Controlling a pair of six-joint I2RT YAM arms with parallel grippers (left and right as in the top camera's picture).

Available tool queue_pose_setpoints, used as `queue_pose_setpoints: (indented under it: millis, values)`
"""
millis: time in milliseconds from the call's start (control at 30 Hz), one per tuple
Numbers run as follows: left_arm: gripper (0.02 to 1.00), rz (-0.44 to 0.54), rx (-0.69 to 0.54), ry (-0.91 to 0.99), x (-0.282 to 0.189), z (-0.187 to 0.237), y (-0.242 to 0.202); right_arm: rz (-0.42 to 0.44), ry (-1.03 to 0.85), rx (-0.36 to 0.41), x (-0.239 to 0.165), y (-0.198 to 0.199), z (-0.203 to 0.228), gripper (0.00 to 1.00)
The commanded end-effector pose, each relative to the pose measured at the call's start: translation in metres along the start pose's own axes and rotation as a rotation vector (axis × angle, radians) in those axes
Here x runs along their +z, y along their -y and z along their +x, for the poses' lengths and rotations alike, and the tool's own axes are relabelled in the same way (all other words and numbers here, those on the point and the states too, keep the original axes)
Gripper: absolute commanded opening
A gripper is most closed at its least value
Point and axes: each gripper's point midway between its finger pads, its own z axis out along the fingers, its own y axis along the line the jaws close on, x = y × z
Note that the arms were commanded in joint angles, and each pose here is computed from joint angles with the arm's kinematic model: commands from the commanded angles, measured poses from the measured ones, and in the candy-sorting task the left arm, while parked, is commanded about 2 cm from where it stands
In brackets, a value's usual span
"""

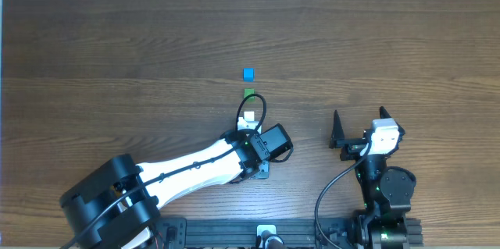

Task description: Stack Cubes

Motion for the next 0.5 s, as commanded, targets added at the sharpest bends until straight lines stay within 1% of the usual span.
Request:
queue_pose_setpoints:
  millis: [33,133,500]
  values:
    - [0.430,0.003,-0.023,-0.009,0.0013,-0.0014,0.0025,-0.005,0.000,-0.002,-0.0001,-0.0013,0.0013,0.993]
    - [0.354,0.003,-0.031,-0.009,0.0013,-0.0014,0.0025,-0.005,0.000,-0.002,-0.0001,-0.0013,0.0013,0.991]
    - [0.154,0.003,-0.044,-0.010,0.0014,-0.0027,0.0016,-0.005,0.001,-0.002,-0.0001,-0.0013,0.0012,0.991]
